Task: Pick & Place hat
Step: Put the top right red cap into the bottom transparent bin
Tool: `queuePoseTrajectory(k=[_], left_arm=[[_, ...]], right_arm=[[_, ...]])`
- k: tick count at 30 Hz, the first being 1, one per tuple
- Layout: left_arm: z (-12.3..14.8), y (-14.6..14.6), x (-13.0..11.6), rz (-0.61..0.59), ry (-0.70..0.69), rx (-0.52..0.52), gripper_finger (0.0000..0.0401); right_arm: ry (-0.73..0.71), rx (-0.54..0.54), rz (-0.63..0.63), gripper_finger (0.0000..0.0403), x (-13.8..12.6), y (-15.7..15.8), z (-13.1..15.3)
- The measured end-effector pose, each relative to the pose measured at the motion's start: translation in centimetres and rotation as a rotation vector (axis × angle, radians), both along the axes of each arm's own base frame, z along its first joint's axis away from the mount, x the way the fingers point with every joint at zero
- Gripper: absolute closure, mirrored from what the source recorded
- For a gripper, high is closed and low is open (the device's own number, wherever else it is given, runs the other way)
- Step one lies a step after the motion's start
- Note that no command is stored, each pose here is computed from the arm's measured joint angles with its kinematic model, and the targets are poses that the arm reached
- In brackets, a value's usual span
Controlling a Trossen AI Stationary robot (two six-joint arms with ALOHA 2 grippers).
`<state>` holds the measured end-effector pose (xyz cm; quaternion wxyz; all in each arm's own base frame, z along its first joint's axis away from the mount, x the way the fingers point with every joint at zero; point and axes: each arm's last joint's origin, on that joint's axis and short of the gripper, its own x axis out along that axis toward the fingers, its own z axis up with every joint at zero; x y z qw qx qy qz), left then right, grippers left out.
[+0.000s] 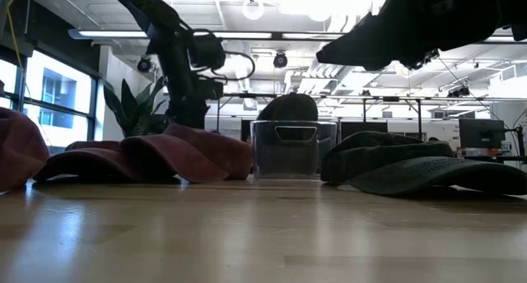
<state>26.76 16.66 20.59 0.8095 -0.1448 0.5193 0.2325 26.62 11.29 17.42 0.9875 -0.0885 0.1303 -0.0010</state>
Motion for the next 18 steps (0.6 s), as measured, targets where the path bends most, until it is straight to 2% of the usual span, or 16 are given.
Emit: queuePoseTrajectory(k=[4, 6, 13, 18], left_arm=[[-0.2, -0.1, 0.1, -0.041, 0.000, -0.015, 0.0359], [0.0, -0.3, -0.1, -0.054, 0.004, -0.048, 0.0389], [5.3, -2.6, -0.7, -0.075, -0.031, -0.026, 0.0397], [10.7, -6.3, -1.5, -0.160, -0.193, 0.055, 0.0399]], right_arm=[[0.000, 0.000, 0.000, 0.0270, 0.0, 0.0, 0.0], [0.000, 0.000, 0.000, 0.0270, 0.0, 0.0, 0.0], [0.000, 0.000, 0.000, 0.0270, 0.0, 0.0, 0.0], [0.008, 0.000, 0.010, 0.0270, 0.0, 0.0, -0.1]])
